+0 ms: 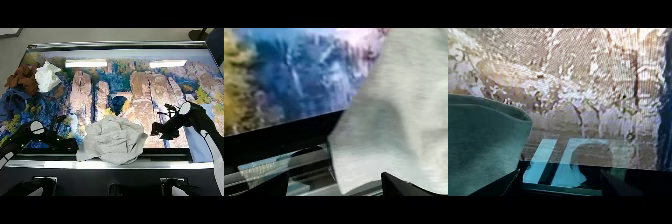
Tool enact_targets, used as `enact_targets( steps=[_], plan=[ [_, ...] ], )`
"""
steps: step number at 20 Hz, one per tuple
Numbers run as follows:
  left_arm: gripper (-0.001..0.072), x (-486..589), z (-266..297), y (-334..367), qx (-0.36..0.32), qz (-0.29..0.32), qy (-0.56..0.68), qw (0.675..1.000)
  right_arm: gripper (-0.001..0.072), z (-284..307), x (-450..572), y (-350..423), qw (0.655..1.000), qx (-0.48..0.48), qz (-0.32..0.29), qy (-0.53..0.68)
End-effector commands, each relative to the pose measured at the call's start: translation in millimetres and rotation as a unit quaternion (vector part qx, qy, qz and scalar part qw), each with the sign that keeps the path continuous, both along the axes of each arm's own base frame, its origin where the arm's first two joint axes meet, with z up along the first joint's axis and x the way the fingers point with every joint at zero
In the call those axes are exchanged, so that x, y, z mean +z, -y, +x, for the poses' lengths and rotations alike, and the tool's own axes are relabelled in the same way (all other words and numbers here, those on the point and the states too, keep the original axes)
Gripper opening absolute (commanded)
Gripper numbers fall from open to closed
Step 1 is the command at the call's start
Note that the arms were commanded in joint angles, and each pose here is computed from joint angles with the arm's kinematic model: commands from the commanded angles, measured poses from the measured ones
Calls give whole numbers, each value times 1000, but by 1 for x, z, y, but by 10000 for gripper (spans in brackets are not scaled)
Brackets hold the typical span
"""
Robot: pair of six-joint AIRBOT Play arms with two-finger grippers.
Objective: Fold the shirts.
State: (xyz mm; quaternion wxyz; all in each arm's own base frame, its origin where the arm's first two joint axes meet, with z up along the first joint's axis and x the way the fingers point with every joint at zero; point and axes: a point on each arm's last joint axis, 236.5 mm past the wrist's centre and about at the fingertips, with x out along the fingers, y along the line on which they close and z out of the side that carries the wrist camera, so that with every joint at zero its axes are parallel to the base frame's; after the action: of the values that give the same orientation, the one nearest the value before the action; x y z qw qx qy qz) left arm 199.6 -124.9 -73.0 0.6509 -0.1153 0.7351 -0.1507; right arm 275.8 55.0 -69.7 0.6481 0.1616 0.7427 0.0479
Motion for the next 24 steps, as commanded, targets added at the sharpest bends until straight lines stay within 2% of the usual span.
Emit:
enact_targets(
  steps=[1, 5, 10, 16, 17, 18, 24],
  plan=[
    [652, 0, 4, -12, 20, 5, -2, 1000, 585, 0, -4, -6, 1000, 6, 15, -6],
    [652, 8, 1, 13, 24, -35, -10, 999, 585, 7, 0, -18, 999, -9, 40, 6],
    [652, 5, -9, 24, -8, -32, -14, 999, 586, 6, 0, -19, 999, -9, 43, 4],
    [651, -10, -14, 9, -30, 7, -28, 999, 605, 6, -2, -20, 999, -4, 45, 5],
    [645, -10, -14, 10, -27, 6, -29, 999, 605, 7, -3, -20, 999, -5, 46, 5],
    [592, -10, -15, 13, -20, 4, -34, 999, 604, 7, -4, -21, 999, -6, 49, 3],
    [592, -28, -32, 35, -58, 9, -64, 996, 605, 1, -25, -25, 998, 15, 62, -28]
  ],
)
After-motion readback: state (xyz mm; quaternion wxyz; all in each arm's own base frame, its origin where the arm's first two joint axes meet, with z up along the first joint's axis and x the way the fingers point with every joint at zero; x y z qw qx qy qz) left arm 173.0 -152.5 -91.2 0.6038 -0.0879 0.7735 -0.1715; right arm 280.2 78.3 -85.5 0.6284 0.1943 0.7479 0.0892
